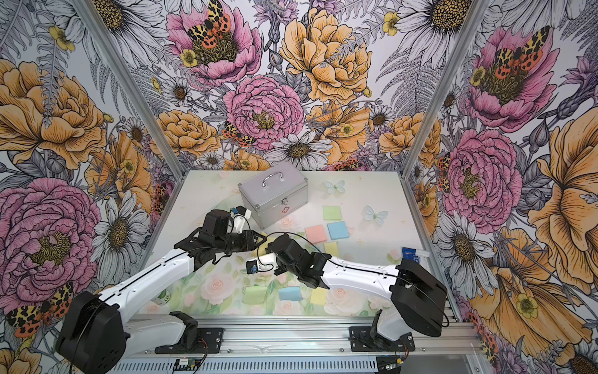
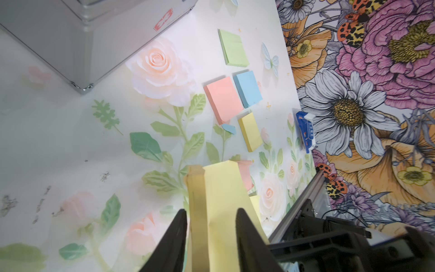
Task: Tear off pages from different memo pads
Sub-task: Tear off the paper from the memo pad.
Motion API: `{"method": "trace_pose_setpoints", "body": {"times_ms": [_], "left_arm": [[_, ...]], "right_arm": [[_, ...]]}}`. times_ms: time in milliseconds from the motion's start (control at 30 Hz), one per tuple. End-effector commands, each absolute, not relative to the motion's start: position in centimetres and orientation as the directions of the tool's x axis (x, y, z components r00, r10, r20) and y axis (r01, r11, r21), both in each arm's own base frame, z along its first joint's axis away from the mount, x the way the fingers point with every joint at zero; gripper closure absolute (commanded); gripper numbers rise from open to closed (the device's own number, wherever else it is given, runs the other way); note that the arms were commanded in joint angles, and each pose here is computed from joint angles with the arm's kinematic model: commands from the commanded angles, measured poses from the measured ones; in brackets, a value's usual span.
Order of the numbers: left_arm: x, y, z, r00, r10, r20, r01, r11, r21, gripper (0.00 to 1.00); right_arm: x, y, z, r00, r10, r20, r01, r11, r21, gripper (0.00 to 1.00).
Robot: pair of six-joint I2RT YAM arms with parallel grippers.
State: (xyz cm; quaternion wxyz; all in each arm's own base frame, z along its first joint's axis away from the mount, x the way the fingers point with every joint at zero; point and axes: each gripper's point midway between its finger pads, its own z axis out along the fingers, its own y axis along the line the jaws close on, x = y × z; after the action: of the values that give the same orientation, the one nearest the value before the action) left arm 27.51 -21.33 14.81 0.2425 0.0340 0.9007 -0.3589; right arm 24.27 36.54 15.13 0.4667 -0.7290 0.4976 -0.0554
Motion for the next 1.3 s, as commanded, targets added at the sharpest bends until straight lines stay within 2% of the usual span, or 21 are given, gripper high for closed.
{"method": "trace_pose_setpoints", "body": {"times_ms": [0,100,200,267,433,700,867,1033,1267], "left_arm": [[28.3,-20.4,16.1,-0.839,-0.159,-0.521,0.233,0.76,-0.607,0.29],[28.1,-18.8,16.4,-0.811,-0.201,-0.549,0.211,0.775,-0.595,0.25],[27.7,-17.1,16.5,-0.774,-0.243,-0.585,0.19,0.792,-0.58,0.29],[27.1,-16.1,16.5,-0.744,-0.262,-0.614,0.184,0.804,-0.566,0.32],[25.7,-16.4,16.4,-0.674,-0.286,-0.682,0.283,0.752,-0.595,0.3],[24.5,-19.5,16.5,-0.599,-0.14,-0.788,0.452,0.753,-0.478,0.27],[24.9,-20.4,17.6,-0.561,-0.147,-0.815,0.473,0.751,-0.461,0.27],[26.1,-20.0,15.9,-0.579,-0.112,-0.808,0.428,0.801,-0.418,0.27],[25.6,-21.6,18.6,-0.559,-0.148,-0.816,0.496,0.729,-0.472,0.28]], "right_arm": [[24.9,36.8,14.6,0.432,-0.781,-0.451,-0.73,-0.009,-0.683,1.0],[26.5,36.5,14.4,0.318,-0.786,-0.53,-0.777,0.104,-0.621,1.0],[28.3,35.8,14.5,0.182,-0.765,-0.618,-0.813,0.236,-0.532,1.0],[28.7,35.4,14.6,0.13,-0.741,-0.659,-0.83,0.283,-0.482,1.0],[28.4,35.0,15.6,0.128,-0.697,-0.706,-0.851,0.289,-0.439,1.0],[28.9,34.2,17.9,0.095,-0.679,-0.727,-0.834,0.344,-0.431,1.0],[29.1,34.3,18.9,0.049,-0.675,-0.736,-0.838,0.373,-0.398,1.0],[29.1,34.5,20.6,0.019,-0.628,-0.778,-0.836,0.416,-0.357,1.0],[29.7,34.2,21.5,-0.045,-0.622,-0.782,-0.818,0.472,-0.328,1.0]]}}
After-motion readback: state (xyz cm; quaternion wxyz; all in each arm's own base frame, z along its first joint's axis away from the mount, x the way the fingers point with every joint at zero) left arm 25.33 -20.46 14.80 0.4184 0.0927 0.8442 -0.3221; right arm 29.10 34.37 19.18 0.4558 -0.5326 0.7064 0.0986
